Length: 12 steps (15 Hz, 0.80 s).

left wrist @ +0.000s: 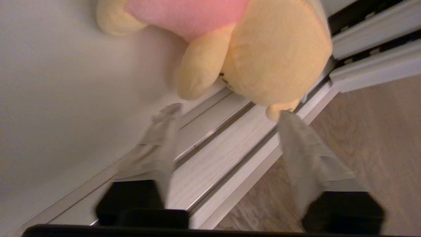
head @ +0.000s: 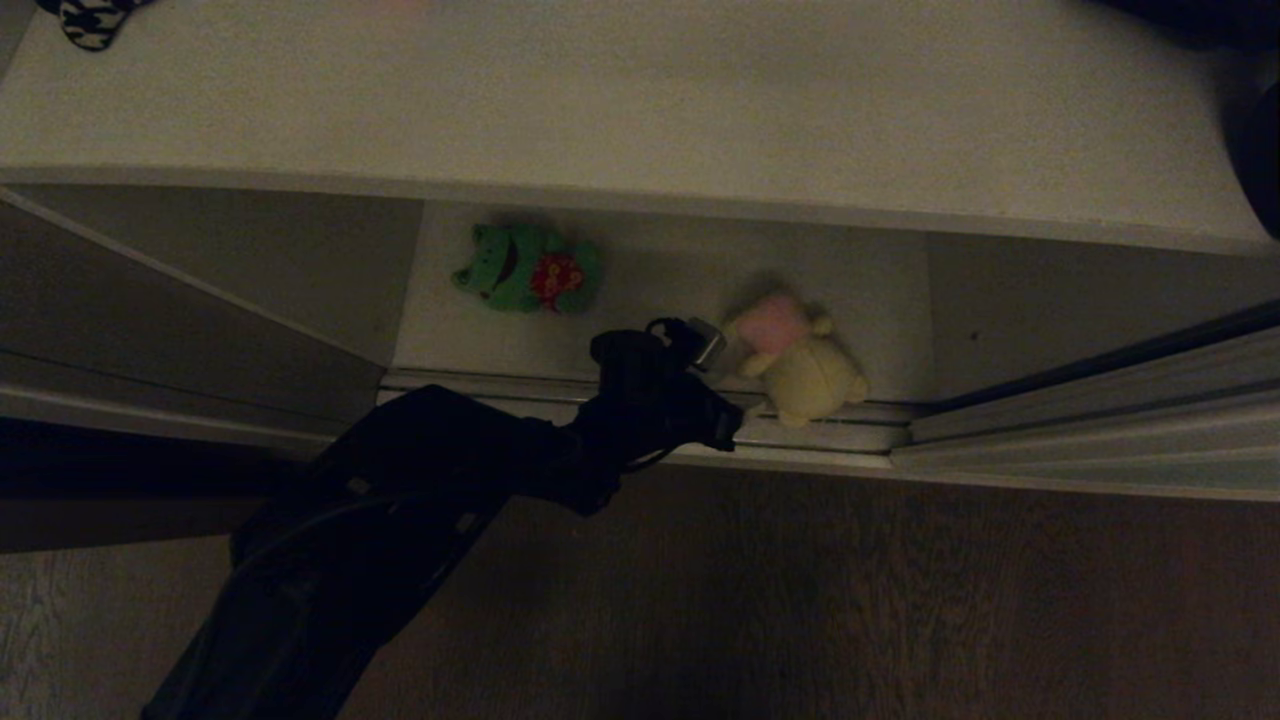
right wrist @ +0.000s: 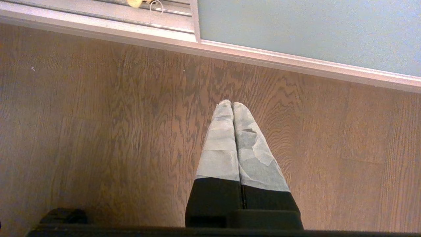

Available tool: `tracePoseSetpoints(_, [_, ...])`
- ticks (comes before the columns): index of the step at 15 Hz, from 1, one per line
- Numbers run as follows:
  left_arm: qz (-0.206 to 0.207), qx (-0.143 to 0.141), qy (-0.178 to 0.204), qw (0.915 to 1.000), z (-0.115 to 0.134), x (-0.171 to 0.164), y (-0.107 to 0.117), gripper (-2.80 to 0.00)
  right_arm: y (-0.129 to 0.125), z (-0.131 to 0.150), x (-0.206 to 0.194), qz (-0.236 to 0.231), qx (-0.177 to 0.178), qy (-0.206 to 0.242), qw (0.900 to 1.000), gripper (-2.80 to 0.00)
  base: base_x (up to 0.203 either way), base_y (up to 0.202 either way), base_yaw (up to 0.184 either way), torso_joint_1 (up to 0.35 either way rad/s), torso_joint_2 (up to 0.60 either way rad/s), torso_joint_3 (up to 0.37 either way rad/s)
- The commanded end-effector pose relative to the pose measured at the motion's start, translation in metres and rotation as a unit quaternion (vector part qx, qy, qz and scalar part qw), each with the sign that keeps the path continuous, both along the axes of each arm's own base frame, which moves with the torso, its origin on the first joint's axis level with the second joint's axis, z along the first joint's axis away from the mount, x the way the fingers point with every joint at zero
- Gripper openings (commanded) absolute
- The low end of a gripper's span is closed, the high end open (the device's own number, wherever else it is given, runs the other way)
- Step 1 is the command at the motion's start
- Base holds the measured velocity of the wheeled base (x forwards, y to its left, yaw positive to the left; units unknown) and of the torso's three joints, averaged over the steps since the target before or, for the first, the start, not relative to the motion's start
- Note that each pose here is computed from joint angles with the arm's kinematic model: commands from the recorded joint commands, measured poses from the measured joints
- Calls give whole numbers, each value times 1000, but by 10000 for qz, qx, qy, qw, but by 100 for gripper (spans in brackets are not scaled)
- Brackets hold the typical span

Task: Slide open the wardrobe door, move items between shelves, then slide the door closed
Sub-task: Place the pink doll on the higher shelf

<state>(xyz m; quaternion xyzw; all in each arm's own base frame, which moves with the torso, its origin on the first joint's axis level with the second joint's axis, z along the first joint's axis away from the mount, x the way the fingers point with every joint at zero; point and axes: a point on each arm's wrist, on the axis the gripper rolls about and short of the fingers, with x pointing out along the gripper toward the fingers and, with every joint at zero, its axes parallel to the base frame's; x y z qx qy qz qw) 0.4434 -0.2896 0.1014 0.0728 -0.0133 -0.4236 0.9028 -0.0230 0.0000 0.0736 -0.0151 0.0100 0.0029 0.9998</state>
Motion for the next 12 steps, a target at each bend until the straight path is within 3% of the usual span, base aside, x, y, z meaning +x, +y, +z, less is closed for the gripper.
tracePoseSetpoints(1, [-43,-86,49,9999,1,-2,-3,0,0,0,0,3,-2,7,10000,-280,0,0,0,0,0,0])
tracePoseSetpoints(7, [-162,26,237,9996,-11,-5,-11,0,0,0,0,3,-2,1,10000,-280,0,0,0,0,0,0])
tracePoseSetpoints(12, [-128,22,145,9998,-8,-2,-9,0,0,0,0,3,-2,0,10000,-280,19,0,0,0,0,1])
